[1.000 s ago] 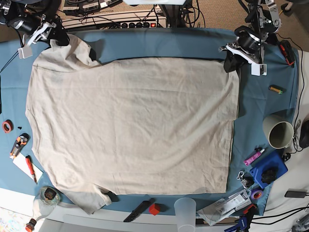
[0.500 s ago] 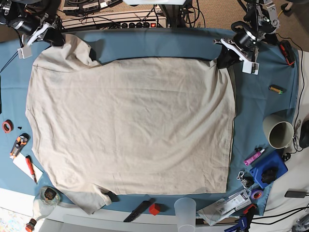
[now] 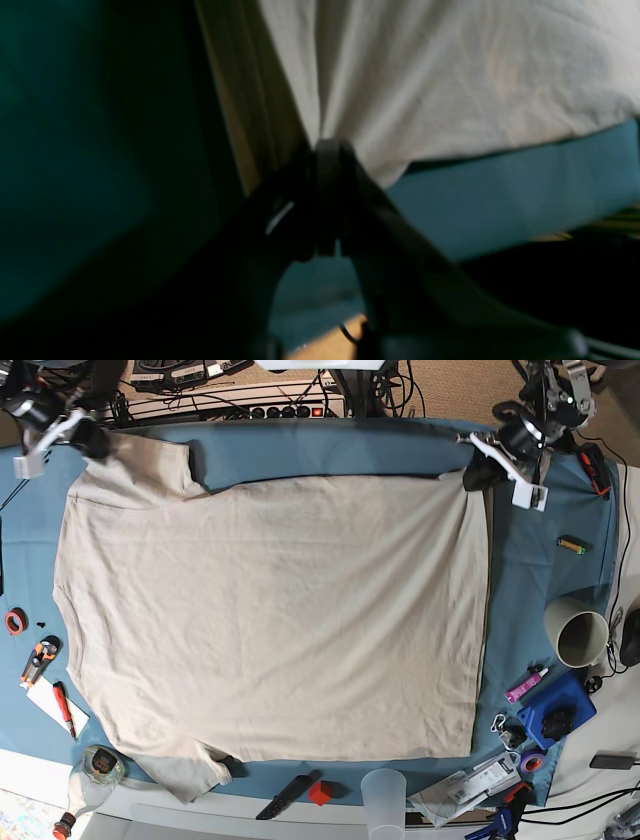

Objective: Fold the T-shirt properly
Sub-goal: 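Pull the shoulder corners apart with both grippers to stretch the shirt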

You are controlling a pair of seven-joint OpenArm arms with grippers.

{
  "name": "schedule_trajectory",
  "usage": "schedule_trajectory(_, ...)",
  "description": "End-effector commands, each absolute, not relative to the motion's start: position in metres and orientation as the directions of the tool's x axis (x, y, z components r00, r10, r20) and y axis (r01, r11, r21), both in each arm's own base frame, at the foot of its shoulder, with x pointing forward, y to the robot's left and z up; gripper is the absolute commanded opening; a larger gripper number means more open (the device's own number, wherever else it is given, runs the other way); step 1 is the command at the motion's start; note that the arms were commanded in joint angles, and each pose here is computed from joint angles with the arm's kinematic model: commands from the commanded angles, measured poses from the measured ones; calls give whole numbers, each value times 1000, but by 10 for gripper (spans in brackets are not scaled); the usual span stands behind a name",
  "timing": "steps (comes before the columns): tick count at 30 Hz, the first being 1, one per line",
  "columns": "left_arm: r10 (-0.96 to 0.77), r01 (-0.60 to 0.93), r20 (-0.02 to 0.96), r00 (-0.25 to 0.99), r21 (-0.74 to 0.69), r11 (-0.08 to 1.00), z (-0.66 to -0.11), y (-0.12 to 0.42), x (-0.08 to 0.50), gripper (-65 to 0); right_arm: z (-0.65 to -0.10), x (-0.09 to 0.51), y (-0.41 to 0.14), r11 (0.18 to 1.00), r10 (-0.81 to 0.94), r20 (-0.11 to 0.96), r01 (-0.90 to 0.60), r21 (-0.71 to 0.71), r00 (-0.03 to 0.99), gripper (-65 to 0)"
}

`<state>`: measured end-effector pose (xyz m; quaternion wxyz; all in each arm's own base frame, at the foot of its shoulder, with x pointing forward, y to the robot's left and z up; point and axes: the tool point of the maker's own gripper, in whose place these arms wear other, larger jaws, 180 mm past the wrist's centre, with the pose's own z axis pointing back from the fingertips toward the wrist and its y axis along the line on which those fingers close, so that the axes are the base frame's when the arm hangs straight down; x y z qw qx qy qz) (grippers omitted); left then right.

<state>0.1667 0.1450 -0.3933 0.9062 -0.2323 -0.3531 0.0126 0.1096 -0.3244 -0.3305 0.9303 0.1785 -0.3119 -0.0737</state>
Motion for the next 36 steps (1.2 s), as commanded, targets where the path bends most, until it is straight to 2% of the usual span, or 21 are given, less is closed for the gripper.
schedule_trajectory(1, 188, 149, 645, 741, -431, 890, -387, 147, 165, -650, -318, 112, -332, 935, -234, 586, 14, 355, 776, -650)
schedule_trajectory(10, 184, 79, 559, 808, -413, 908, -401, 165, 123, -650, -322, 84, -338, 937, -243, 528, 57, 344, 813, -650)
schedule_trajectory(18, 259, -20, 561, 786, -396, 918, -387, 213, 117, -650, -322, 75, -334, 930, -248, 504, 57, 363, 828, -650)
schedule_trajectory(29, 296, -48, 574, 763, -407, 912, -377, 223, 121, -650, -302, 95, -348, 936, -266, 595, 57, 347, 759, -650)
schedule_trajectory(32, 328, -94, 571, 752, -399, 912, -374, 229, 130, -650, -300, 108, -355, 951, -238, 618, 50, 306, 749, -650)
schedule_trajectory(36, 289, -70, 613, 735, -355, 932, -367, 239, 152, -650, -292, 127, -370, 972, -185, 653, 41, 230, 735, -650)
